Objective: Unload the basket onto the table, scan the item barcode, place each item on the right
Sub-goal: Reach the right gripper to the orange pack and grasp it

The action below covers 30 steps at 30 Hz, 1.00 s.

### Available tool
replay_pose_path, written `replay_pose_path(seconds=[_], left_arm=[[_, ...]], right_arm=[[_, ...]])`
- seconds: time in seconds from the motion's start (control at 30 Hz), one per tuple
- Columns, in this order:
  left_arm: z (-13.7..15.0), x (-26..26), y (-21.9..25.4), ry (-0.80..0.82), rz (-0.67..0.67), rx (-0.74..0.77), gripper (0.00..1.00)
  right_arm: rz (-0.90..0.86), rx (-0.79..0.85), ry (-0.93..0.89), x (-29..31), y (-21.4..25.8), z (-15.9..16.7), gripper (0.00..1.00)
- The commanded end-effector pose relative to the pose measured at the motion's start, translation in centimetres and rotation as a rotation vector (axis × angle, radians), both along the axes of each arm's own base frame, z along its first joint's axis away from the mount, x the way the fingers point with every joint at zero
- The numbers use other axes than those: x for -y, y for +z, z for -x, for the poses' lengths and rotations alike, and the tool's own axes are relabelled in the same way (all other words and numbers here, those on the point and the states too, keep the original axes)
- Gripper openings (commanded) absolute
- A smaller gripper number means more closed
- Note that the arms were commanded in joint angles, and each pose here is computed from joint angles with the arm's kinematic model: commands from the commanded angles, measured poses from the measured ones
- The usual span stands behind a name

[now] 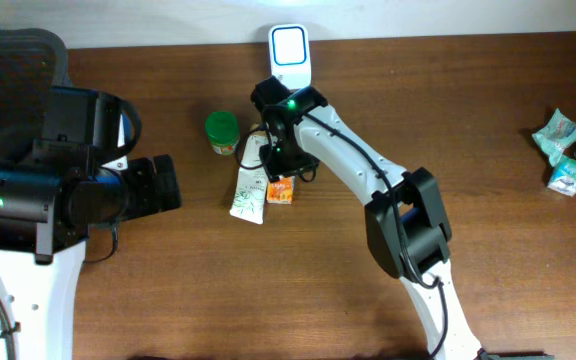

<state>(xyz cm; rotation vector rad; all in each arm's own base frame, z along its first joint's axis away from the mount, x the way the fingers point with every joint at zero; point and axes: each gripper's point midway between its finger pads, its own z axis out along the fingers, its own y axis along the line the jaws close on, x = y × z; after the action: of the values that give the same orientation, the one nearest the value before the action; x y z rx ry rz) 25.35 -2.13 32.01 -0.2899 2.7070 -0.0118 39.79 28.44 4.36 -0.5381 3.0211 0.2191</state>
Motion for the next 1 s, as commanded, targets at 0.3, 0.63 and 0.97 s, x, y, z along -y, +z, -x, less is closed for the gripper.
replay_pose_path(seconds=[0.3,0.63,0.97], left_arm=[[0.2,-0.1,0.4,0.011,0.004,0.017,0.99],[0.2,-0.1,0.4,0.011,0.004,0.017,0.99],[0.2,-0.1,0.4,0.011,0.003,0.017,0.99]], right_arm=[[0.048,-0.04,0.005,-1.8,-2.1,3.2,0.47],[0.105,-0.003,-0.001,-0.7,-2.8,2.7,0.46],[0.206,0.082,-0.015,1.0,-2.7,1.2,0.29]])
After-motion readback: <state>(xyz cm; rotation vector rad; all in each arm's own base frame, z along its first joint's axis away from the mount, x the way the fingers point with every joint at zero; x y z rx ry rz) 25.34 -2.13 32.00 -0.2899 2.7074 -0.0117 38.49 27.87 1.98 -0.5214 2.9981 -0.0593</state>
